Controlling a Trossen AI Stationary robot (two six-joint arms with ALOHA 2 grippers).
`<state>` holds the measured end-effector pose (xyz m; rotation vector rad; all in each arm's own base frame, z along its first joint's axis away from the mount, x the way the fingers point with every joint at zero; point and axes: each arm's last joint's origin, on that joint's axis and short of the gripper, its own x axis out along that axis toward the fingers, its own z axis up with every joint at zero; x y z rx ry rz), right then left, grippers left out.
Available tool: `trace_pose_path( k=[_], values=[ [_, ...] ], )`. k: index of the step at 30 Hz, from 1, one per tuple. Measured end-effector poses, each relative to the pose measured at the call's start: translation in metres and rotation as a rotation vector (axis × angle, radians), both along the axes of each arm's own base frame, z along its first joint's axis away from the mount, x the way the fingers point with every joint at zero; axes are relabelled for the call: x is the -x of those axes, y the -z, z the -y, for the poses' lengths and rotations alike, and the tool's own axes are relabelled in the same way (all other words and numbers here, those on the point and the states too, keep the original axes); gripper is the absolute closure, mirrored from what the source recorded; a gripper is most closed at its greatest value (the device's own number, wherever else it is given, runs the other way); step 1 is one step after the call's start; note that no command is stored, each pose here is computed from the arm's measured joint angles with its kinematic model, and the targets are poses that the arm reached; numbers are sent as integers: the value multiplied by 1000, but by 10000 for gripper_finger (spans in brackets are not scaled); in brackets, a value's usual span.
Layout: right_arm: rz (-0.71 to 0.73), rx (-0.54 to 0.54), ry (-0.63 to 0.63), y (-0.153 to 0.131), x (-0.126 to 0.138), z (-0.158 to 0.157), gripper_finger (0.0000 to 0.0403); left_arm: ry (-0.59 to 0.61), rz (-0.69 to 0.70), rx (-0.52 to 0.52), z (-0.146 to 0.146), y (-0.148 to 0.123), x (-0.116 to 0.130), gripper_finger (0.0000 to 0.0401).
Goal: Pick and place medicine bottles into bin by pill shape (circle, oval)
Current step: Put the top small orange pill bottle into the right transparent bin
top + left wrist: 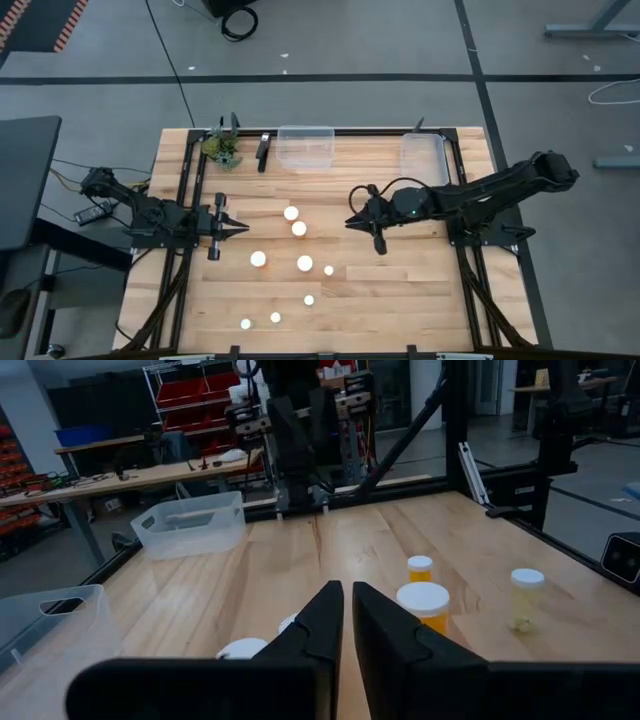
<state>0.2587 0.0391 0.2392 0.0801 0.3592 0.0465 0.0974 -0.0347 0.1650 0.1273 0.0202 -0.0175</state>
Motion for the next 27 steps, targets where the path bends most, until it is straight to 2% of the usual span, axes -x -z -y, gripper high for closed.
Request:
trace_pose_path(
  k=[14, 27],
  values=[
    [14, 41, 9, -9, -17, -16, 306, 0, 0, 0, 0, 0, 0, 361],
    [40, 66, 12, -14, -21, -27, 302, 0, 0, 0, 0, 0, 0, 368]
  ],
)
